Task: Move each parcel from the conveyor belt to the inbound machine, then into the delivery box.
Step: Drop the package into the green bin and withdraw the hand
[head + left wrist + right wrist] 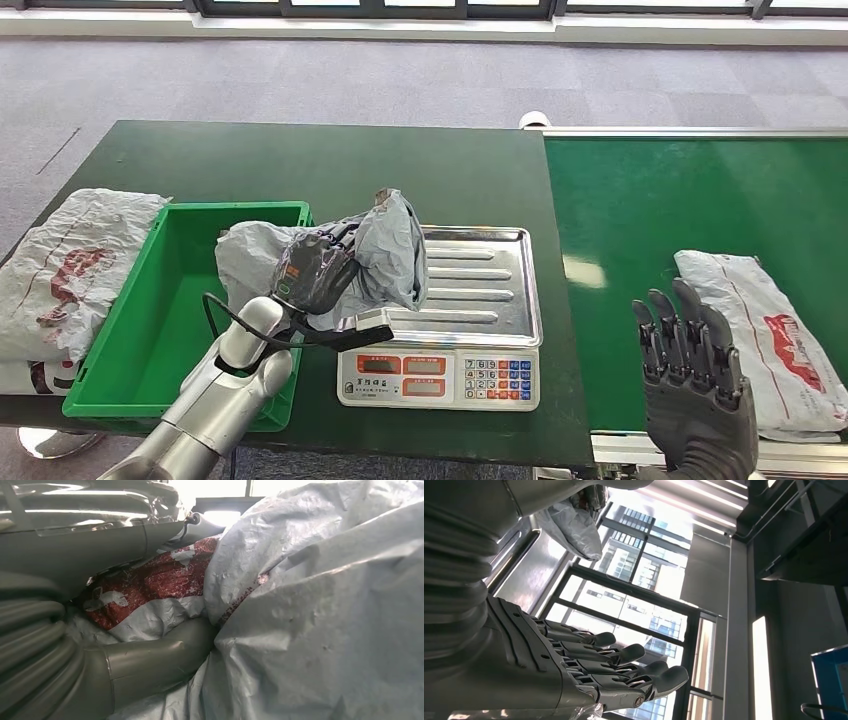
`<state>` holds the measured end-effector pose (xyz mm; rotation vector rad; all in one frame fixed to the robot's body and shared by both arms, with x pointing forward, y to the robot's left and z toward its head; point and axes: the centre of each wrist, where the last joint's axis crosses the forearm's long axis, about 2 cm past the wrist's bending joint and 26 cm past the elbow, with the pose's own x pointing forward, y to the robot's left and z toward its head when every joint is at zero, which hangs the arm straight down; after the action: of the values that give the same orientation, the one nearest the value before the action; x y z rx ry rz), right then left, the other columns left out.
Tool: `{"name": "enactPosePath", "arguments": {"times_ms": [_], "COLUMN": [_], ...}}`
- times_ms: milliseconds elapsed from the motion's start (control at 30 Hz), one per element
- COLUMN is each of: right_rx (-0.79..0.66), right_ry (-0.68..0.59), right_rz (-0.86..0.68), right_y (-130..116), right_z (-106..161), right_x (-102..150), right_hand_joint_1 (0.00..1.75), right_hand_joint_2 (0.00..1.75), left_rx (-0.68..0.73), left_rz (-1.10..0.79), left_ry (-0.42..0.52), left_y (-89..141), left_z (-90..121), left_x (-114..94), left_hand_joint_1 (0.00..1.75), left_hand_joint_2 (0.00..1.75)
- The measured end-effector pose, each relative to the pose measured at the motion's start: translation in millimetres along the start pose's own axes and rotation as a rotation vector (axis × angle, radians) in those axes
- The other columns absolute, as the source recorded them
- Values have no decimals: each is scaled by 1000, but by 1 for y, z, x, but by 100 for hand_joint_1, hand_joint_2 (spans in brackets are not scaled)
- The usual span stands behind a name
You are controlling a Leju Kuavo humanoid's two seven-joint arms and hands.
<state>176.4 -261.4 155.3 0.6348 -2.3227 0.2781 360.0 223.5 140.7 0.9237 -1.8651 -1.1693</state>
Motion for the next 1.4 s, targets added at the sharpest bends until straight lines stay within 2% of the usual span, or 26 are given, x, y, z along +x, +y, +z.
{"name": "enactPosePath", "arguments": {"times_ms": [767,867,933,967,1033,1100,1167,1233,1400], "right_rx": [0,-1,-6,-10,-23,-35,-40,-42,-41], "right_ry": [0,14,29,32,32,30,26,21,4], "right_rz": [0,6,17,23,34,40,42,41,29], "right_y": [0,1,3,3,5,6,6,6,7], "right_z": [0,0,-1,-2,-4,-5,-5,-6,-7], "right_x": [0,0,0,0,1,2,3,3,3], "right_hand_joint_1": [0,0,0,0,0,0,0,0,0], "right_hand_joint_2": [175,175,175,175,175,175,175,175,175], "left_rx": [1,112,318,417,576,680,732,751,792], "left_rz": [-6,19,89,117,140,113,65,31,16], "left_ry": [3,35,90,139,291,473,601,653,715], "left_y": [0,0,10,18,33,45,51,54,57], "left_z": [1,5,9,13,32,67,96,110,132], "left_x": [-1,9,9,-2,-41,-83,-106,-113,-117], "left_hand_joint_1": [175,175,175,175,175,175,175,175,175], "left_hand_joint_2": [175,175,175,175,175,175,175,175,175]}}
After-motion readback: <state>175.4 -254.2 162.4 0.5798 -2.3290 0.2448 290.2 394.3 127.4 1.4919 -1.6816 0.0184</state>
